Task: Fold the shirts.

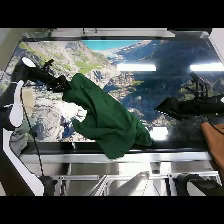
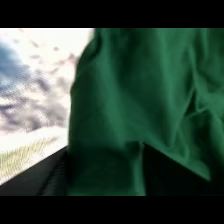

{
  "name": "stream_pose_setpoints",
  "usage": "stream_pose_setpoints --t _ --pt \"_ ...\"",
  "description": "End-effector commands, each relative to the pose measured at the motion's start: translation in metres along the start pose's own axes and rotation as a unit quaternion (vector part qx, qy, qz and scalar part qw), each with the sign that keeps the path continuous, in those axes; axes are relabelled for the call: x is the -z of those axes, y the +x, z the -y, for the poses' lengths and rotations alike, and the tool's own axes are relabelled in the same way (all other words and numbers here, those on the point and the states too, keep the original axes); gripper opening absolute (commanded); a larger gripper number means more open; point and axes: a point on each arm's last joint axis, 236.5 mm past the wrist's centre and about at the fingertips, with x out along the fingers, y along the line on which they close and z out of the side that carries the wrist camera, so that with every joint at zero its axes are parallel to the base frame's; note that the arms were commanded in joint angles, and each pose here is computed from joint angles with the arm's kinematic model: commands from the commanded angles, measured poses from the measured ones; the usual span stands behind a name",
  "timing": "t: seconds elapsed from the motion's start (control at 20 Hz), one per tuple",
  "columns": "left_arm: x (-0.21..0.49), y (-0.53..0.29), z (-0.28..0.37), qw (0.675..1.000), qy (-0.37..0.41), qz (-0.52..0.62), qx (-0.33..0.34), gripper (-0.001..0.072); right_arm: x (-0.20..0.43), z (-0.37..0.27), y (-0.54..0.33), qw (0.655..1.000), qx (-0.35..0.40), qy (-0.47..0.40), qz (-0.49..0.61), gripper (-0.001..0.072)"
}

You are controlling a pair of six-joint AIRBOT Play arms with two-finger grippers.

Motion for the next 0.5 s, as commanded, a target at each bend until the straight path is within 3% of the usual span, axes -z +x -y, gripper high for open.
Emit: stream_pose_setpoints --t 0.0,0.05,0.25,0.4,0.45 --pt "0.01 0.017 0.022 0.999 0.02 -0.027 0.022 0.0196 -0.001 0.002 0.0 1.0 0.004 -0.009 0.002 0.0555" --pt "0.012 0.02 0.026 0.999 0.029 -0.03 0.022 0.0028 -0.001 0.002 0.0 1.0 0.004 -0.009 0.002 0.0554" --pt "0.005 -0.011 0.025 0.999 0.046 -0.004 -0.002 0.0014 0.014 0.018 -0.001 0.998 0.036 -0.045 -0.032 0.0555" --pt "0.003 -0.085 -0.007 0.993 0.042 0.041 -0.101 0.0014 0.049 0.073 -0.001 0.983 0.132 -0.043 -0.123 0.0565" --pt "0.008 -0.107 -0.016 0.991 0.028 0.052 -0.12 0.0014 0.055 0.078 0.007 0.982 0.129 -0.034 -0.133 0.0623"
